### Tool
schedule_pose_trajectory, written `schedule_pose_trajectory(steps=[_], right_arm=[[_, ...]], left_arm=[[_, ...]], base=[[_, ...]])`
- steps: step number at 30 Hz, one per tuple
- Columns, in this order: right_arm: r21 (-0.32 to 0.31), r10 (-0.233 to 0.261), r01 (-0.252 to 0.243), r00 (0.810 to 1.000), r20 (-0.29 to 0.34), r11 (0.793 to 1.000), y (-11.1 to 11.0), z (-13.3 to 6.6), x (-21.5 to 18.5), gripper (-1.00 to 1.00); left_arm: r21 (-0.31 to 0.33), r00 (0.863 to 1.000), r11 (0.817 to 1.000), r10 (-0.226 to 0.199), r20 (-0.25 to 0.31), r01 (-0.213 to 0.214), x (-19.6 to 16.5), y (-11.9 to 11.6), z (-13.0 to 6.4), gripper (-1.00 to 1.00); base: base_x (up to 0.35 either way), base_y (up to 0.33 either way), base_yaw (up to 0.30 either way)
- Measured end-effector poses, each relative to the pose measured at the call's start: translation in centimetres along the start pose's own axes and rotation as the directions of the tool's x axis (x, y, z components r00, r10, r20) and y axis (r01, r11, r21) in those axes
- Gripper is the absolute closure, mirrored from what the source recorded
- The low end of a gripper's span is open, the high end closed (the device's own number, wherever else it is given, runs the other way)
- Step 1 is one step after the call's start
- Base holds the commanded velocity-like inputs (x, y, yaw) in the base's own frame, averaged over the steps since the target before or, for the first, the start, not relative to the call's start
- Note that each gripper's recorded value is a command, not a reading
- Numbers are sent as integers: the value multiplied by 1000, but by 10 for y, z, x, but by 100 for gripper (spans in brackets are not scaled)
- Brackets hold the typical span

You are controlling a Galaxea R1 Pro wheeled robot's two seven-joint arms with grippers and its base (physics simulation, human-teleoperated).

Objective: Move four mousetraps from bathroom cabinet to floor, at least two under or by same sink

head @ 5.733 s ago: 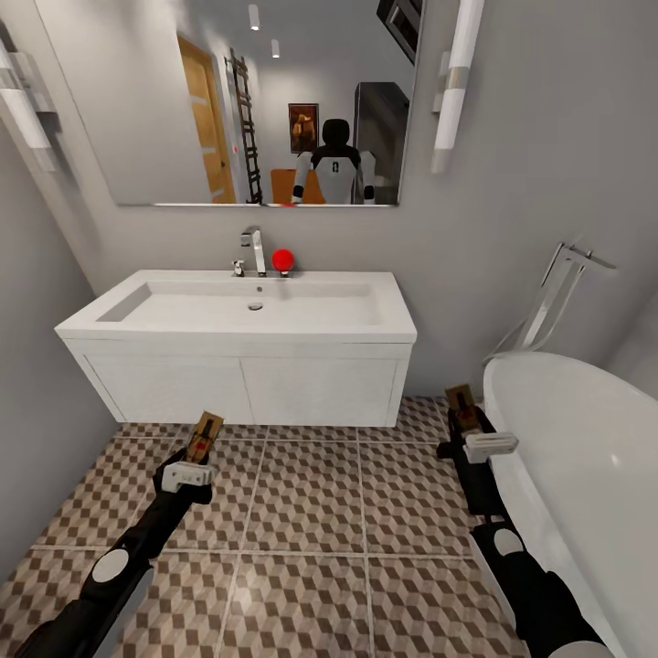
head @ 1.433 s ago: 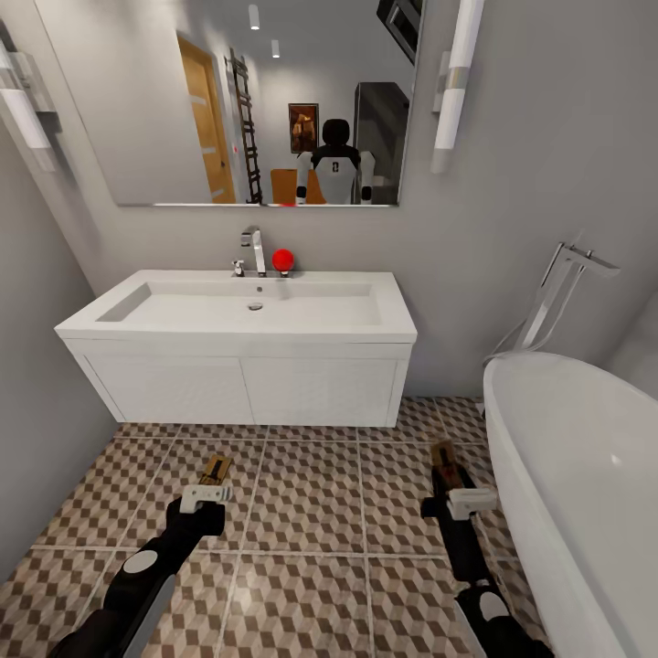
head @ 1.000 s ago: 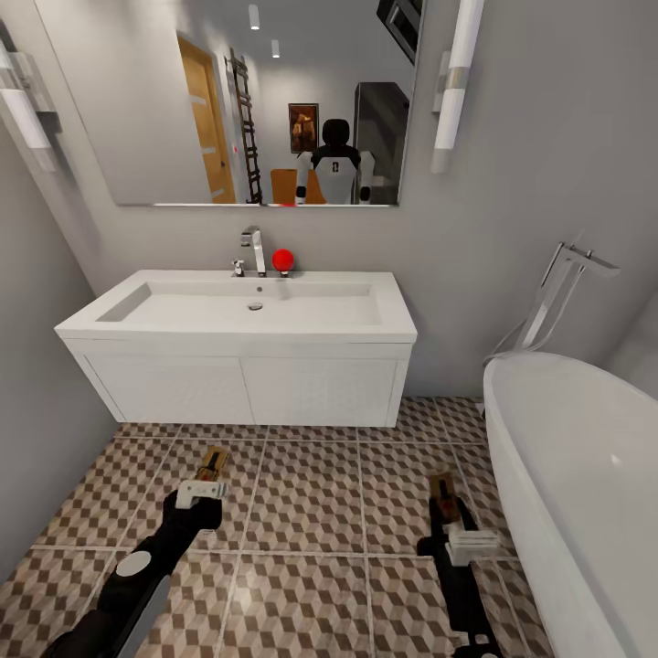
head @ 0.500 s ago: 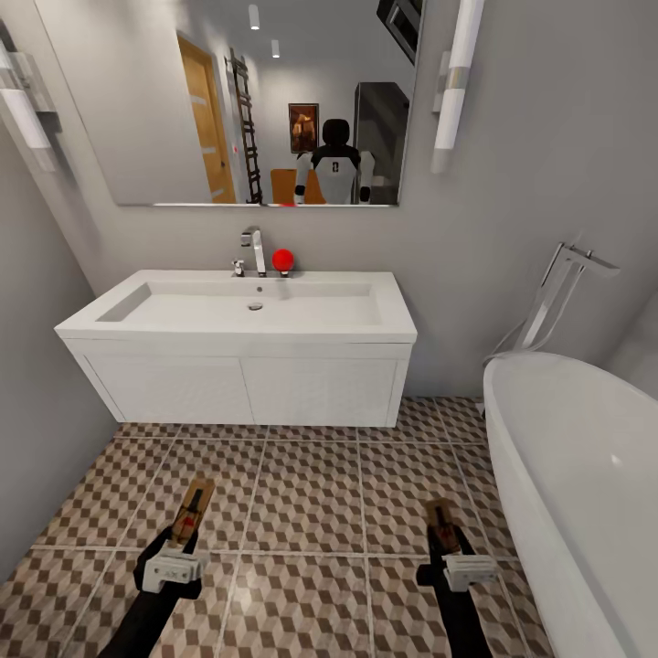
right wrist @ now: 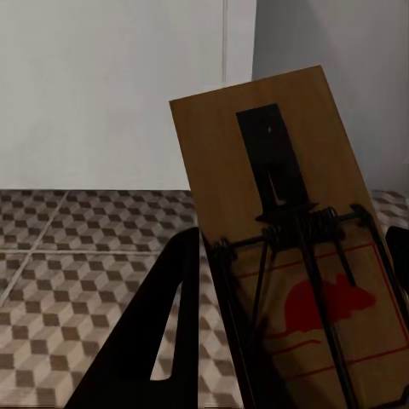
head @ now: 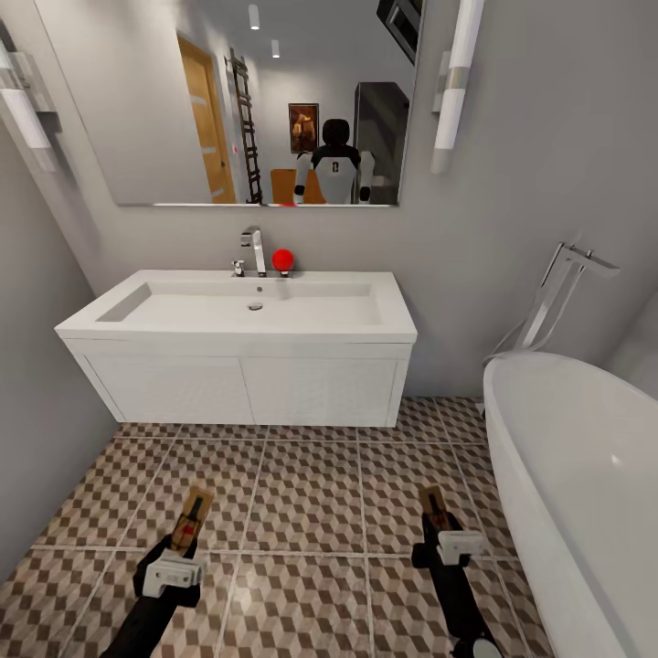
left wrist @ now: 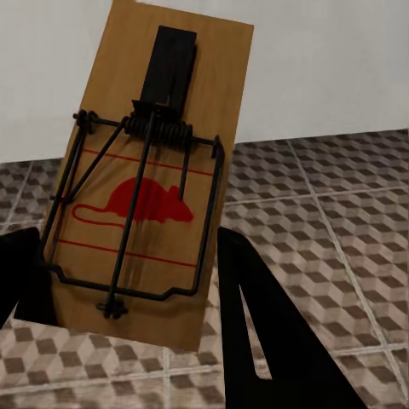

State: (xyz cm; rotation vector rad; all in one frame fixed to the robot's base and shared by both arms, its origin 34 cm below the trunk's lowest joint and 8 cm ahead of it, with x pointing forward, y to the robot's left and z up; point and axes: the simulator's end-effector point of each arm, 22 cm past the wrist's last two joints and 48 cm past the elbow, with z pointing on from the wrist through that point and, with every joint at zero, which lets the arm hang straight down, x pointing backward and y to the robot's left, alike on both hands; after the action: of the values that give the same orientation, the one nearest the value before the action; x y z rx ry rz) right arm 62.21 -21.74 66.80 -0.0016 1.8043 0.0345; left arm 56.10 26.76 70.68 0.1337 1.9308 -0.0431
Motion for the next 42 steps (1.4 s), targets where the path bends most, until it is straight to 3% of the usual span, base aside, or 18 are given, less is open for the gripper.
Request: schedule_pose_trajectory(steps=[4, 6, 10, 14, 23, 28, 30, 34, 42], right_arm=[[0, 0, 0, 1000, -8, 1000, 0, 1, 1, 100], [0, -1, 1, 1000, -18, 1000, 0, 2, 1, 100], [-1, -2, 2, 999, -37, 1000, 1, 7, -3, 100], [-2, -4, 4, 998, -67, 1000, 1, 10, -3, 100], [-3, -6, 5, 987, -163, 1000, 3, 13, 8, 100], [-4, -9, 8, 971, -240, 1000, 3, 10, 23, 100], [-5, -10, 9, 958, -287, 1000, 4, 7, 33, 100], [-7, -8, 6, 947, -322, 1000, 6, 6, 38, 100], [-8, -5, 2, 940, -341, 1000, 9, 9, 32, 100]], left_arm=[[-1, 999, 1000, 3, -53, -3, 12, 0, 0, 100], [-2, 994, 1000, 3, -113, -3, 24, -1, -1, 100], [5, 970, 1000, -9, -243, 11, 38, -14, -3, 100], [16, 948, 1000, -12, -318, 19, 37, -25, -5, 100], [20, 928, 999, -24, -371, 34, 31, -35, -8, 100], [13, 927, 999, -27, -375, 35, 31, -35, -8, 100], [-11, 927, 1000, -28, -374, 26, 30, -29, -8, 100], [-57, 928, 998, -37, -371, 18, 29, -20, -7, 100], [-71, 926, 994, -106, -363, 86, 24, -47, -3, 100]], base=[[0, 0, 0], [0, 0, 0], [0, 0, 0], [0, 0, 0], [0, 0, 0], [0, 0, 0], [0, 0, 0], [0, 0, 0], [0, 0, 0]])
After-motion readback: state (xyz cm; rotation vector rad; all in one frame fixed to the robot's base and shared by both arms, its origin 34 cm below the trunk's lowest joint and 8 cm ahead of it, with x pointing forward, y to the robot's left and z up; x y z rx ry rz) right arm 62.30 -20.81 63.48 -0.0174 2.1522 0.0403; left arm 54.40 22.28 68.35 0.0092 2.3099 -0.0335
